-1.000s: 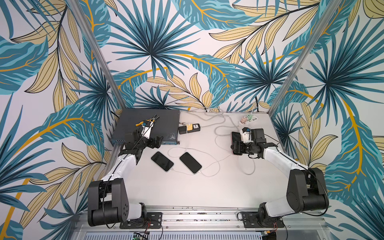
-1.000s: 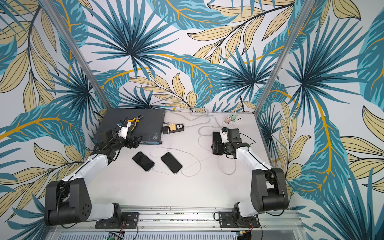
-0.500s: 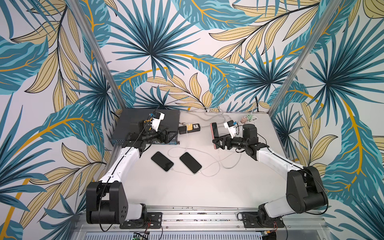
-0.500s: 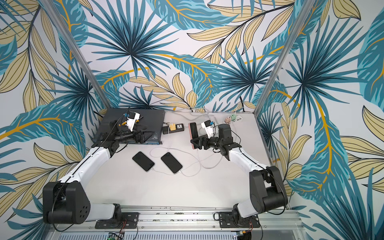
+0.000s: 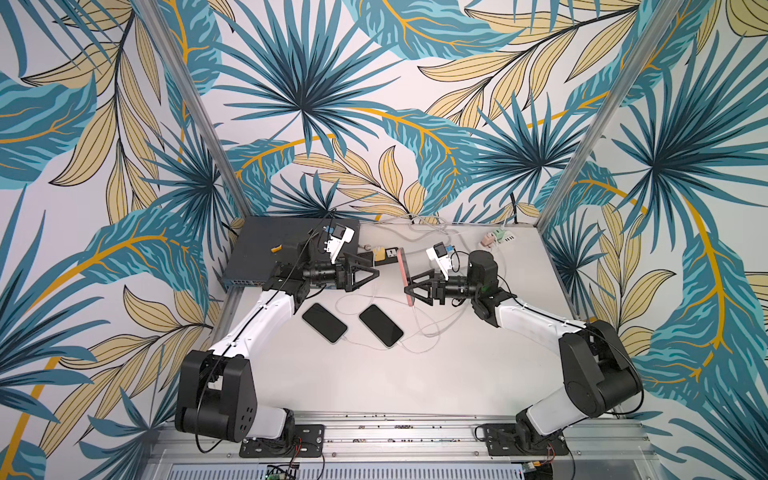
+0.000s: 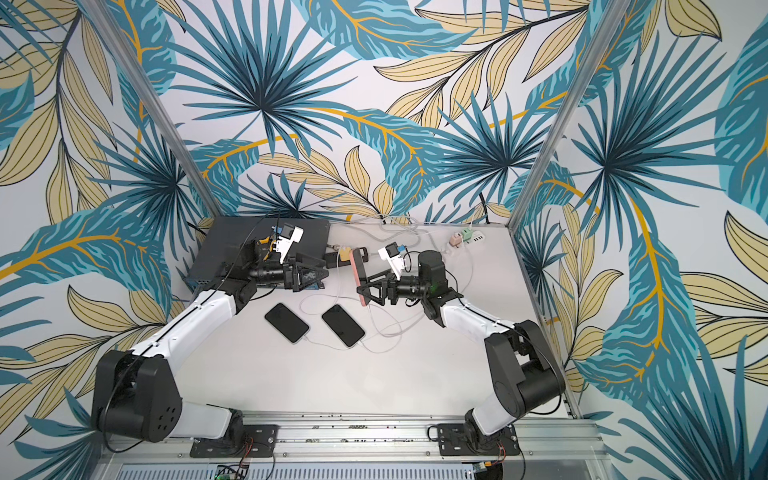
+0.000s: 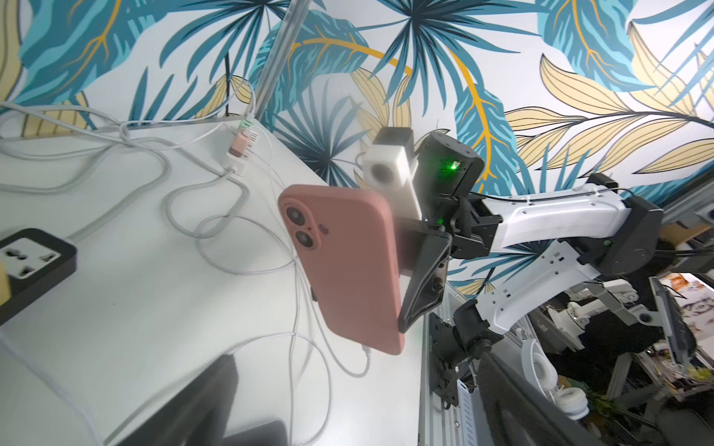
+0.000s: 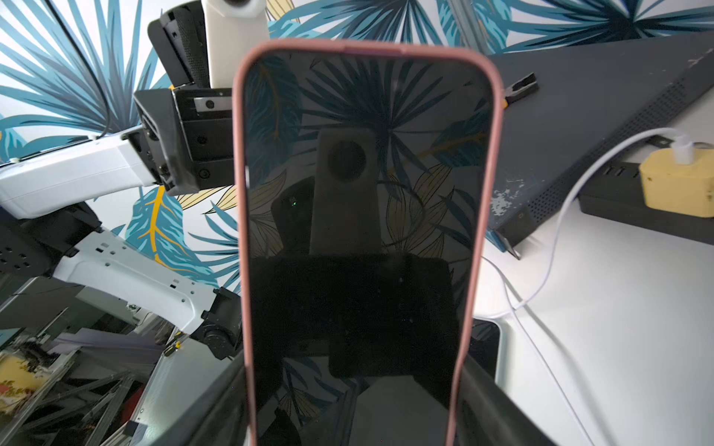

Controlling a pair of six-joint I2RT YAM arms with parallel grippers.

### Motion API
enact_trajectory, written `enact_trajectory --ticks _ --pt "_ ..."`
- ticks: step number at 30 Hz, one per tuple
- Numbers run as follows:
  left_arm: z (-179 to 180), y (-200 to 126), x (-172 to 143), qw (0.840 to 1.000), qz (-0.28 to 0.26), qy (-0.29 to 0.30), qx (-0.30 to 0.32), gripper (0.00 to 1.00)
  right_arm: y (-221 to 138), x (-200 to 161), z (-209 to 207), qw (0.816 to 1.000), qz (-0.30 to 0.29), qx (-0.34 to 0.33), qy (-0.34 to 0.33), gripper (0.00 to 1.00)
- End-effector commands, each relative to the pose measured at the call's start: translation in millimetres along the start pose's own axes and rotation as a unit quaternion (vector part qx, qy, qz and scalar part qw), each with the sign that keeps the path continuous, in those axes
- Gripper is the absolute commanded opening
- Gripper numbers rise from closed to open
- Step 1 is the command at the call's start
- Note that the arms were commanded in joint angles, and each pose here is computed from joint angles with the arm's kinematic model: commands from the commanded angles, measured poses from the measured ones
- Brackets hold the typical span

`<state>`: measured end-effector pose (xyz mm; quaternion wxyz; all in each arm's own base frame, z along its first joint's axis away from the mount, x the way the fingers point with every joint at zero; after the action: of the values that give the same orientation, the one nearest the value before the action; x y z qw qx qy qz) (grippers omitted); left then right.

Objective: Unplug the charging cable from the phone
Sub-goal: Pick up the phone at the center of the board.

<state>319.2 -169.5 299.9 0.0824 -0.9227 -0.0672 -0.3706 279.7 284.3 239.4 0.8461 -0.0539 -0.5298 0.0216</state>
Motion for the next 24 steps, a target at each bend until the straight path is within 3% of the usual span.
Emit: enact_trajectory --ticks 1,24 --pt "-10.4 6.2 -3.1 0.999 0.011 0.002 -0.044 1.00 6.8 8.1 20.5 0.998 -0.016 0.057 -0.027 0.66" --pt "-14.2 17.4 -20.0 0.998 0.030 0.000 -0.060 1.00 42.9 2.7 44.2 0.993 0.004 0.117 -0.034 0.66"
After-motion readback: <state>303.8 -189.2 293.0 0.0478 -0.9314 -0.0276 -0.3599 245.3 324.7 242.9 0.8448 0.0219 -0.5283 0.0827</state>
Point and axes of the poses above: each gripper's point midway between its finger pads, its own y axis out along the fingers, its own z axis along the line the jaws close on, x = y × z, the point moved 5 cm from there along -y, back along the fingers, and after that the axes turned 10 degrees about -y, right-handed, at the moved point
